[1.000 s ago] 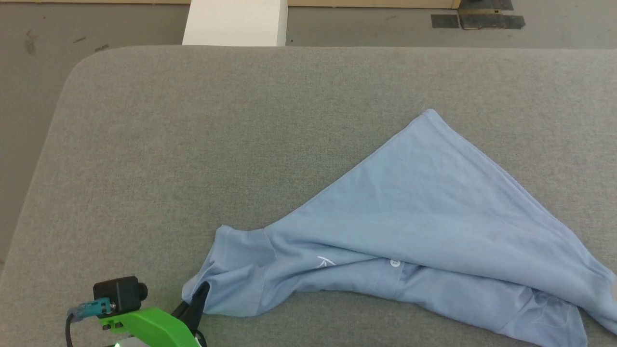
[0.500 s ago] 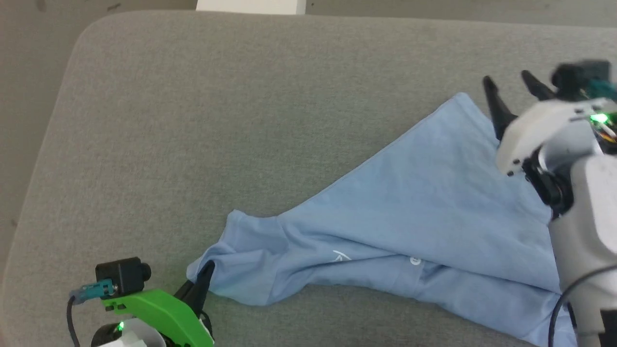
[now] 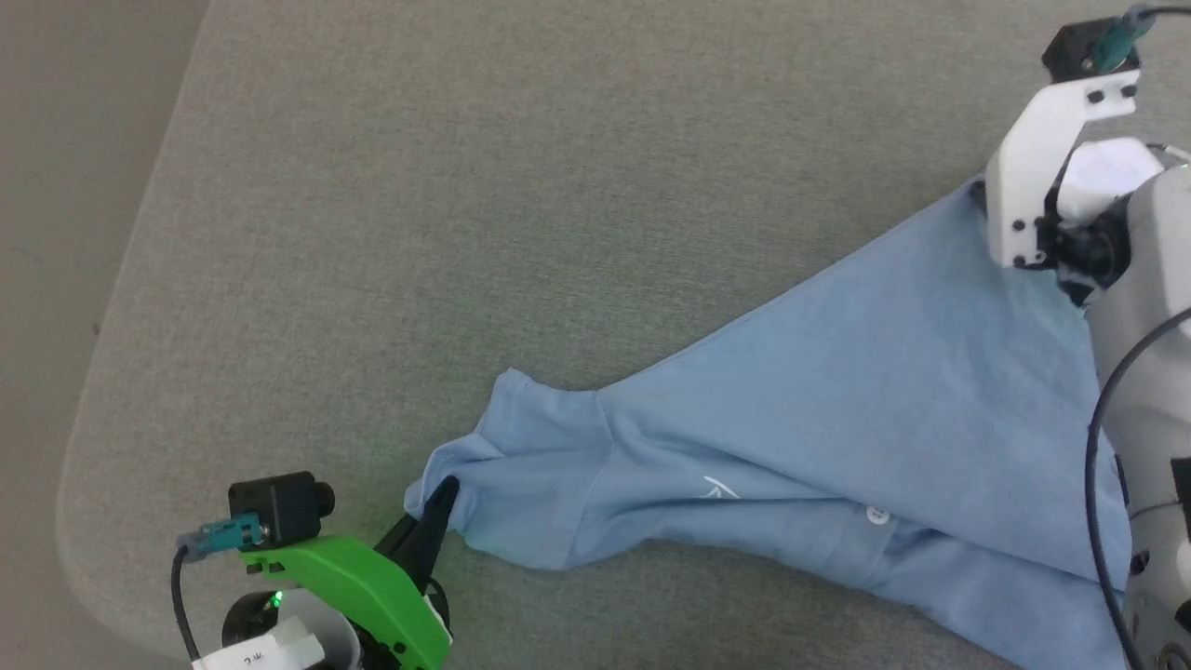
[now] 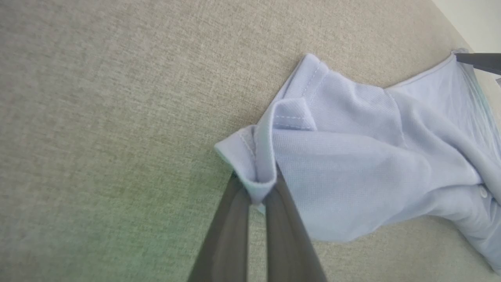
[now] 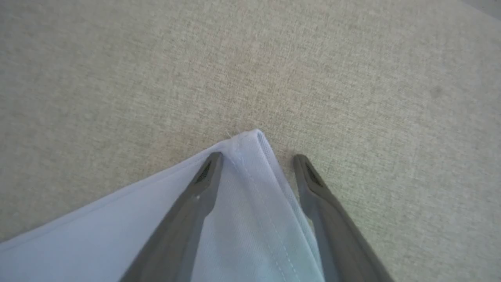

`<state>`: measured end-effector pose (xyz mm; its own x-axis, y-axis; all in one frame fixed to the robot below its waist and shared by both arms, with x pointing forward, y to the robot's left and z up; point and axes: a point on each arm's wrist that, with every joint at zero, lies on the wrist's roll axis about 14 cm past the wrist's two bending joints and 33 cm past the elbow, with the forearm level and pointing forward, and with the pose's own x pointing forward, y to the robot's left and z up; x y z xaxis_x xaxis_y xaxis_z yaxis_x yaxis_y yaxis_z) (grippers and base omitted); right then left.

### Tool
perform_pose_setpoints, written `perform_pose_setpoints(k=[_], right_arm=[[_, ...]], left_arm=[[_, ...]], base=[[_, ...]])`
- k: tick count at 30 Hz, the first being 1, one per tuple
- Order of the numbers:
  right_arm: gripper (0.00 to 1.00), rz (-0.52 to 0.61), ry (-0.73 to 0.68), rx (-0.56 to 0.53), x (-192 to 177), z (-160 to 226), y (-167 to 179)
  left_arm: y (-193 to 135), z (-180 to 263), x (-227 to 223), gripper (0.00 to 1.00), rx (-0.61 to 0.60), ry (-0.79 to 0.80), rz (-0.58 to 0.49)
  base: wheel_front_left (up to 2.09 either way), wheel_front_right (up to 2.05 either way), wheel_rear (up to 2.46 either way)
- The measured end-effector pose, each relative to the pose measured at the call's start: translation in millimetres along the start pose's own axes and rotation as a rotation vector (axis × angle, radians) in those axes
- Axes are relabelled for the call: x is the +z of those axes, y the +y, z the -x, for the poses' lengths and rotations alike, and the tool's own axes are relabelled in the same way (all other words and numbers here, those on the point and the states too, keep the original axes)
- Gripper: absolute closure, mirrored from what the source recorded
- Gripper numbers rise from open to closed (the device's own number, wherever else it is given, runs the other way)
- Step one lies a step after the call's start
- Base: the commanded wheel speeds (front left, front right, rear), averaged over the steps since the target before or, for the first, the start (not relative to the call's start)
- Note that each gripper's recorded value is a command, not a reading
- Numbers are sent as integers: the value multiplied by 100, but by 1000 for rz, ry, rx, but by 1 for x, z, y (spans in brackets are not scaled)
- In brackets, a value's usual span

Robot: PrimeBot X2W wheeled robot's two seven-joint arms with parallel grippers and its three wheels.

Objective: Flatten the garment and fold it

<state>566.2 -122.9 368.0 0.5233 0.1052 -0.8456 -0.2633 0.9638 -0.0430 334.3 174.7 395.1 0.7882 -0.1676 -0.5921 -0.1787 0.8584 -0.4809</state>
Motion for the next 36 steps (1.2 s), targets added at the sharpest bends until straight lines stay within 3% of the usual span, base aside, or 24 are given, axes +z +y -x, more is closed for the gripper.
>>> perform_pose_setpoints(k=[1, 2, 3, 9, 15, 20, 25, 31, 36], right_arm=[[71, 2, 13, -3, 0, -1, 0], [91, 10, 30, -9, 2, -2, 1], [100, 17, 28, -11, 4, -3, 3], [100, -5, -152, 21, 14, 4, 14], [100, -106, -465, 40, 19, 41, 9], [100, -199, -632, 3, -11, 87, -13], [100, -296, -707, -93, -53, 134, -48], [100, -295, -749, -190, -69, 193, -77], [100, -166, -788, -251, -44, 240, -97]], left_arm=[[1, 0, -1, 100, 5, 0, 3], [3, 0, -2, 100, 13, 2, 8], [6, 0, -3, 100, 21, 4, 11], [7, 4, -1, 100, 26, -13, 11], [-1, 12, 8, 100, -6, -60, -7], [-11, 22, 27, 100, -39, -155, -38], [-31, 26, 57, 100, -103, -292, -86], [-77, 27, 105, 100, -261, -436, -167], [-142, 32, 177, 100, -452, -595, -208]], base=[[0, 0, 0], [0, 0, 0], [0, 0, 0], [0, 0, 0], [0, 0, 0], [0, 0, 0], [0, 0, 0], [0, 0, 0], [0, 0, 0]])
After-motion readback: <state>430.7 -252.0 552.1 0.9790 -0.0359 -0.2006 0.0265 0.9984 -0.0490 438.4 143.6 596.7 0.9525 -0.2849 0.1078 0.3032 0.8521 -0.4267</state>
